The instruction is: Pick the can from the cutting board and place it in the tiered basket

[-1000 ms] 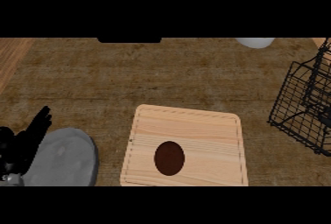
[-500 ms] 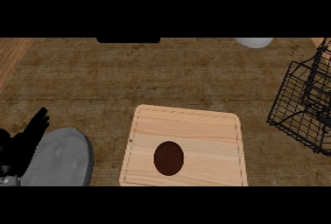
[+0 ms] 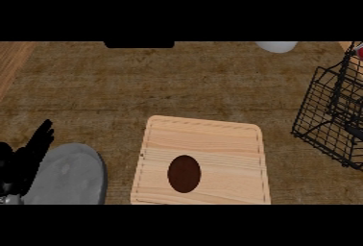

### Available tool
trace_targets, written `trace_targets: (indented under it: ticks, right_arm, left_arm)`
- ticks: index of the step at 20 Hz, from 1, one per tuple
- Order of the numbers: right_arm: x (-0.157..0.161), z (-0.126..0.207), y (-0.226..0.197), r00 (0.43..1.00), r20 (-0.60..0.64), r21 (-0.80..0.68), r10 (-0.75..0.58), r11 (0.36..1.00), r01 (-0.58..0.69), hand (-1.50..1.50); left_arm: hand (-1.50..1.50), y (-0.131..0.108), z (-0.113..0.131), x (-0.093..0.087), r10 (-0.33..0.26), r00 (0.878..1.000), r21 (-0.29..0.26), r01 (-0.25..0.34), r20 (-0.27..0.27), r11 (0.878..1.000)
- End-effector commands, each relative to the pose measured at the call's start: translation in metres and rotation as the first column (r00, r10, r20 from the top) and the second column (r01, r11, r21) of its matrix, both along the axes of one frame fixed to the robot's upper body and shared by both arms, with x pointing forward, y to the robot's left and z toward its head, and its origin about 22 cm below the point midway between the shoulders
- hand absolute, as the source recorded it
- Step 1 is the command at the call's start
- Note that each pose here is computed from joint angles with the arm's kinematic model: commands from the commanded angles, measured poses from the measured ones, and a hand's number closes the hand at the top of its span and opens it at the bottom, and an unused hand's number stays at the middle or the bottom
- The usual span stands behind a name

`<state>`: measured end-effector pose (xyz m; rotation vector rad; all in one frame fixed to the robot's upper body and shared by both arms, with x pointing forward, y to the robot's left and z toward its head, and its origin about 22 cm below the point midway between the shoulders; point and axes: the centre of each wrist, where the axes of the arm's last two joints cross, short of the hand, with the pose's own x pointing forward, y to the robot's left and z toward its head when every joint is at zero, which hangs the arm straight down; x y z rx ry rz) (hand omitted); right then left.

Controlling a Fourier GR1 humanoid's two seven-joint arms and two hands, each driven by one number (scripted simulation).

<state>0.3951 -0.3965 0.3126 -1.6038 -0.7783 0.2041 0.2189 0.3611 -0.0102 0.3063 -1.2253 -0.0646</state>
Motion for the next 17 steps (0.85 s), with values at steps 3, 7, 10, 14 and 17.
trace_targets:
  ticks: [3, 7, 10, 14, 17]
  right_arm:
    - [-0.039, 0.050, -0.022, 0.962, 0.237, 0.172, -0.135, 0.981, 0.095, -1.50]
    - [-0.076, 0.053, -0.044, 0.921, 0.351, 0.305, -0.170, 0.950, 0.059, -1.50]
    - [-0.105, 0.065, -0.048, 0.857, 0.488, 0.380, -0.164, 0.924, -0.040, -1.50]
    - [-0.150, 0.038, -0.062, 0.789, 0.598, 0.379, -0.145, 0.918, -0.119, -1.50]
    - [-0.186, 0.022, -0.062, 0.798, 0.594, 0.393, -0.098, 0.902, -0.182, -1.50]
  left_arm:
    - [0.00, 0.005, -0.010, -0.005, 0.022, 0.999, -0.013, -0.023, -0.034, 1.000]
    - [0.00, 0.011, -0.019, -0.021, 0.055, 0.997, -0.019, -0.056, -0.063, 0.998]
    - [0.00, 0.022, -0.003, -0.012, 0.045, 0.998, -0.012, -0.045, -0.045, 0.999]
    - [0.00, 0.014, -0.012, -0.021, 0.067, 0.996, -0.036, -0.070, -0.063, 0.997]
    - [0.00, 0.025, -0.003, -0.027, 0.075, 0.996, -0.014, -0.076, -0.052, 0.997]
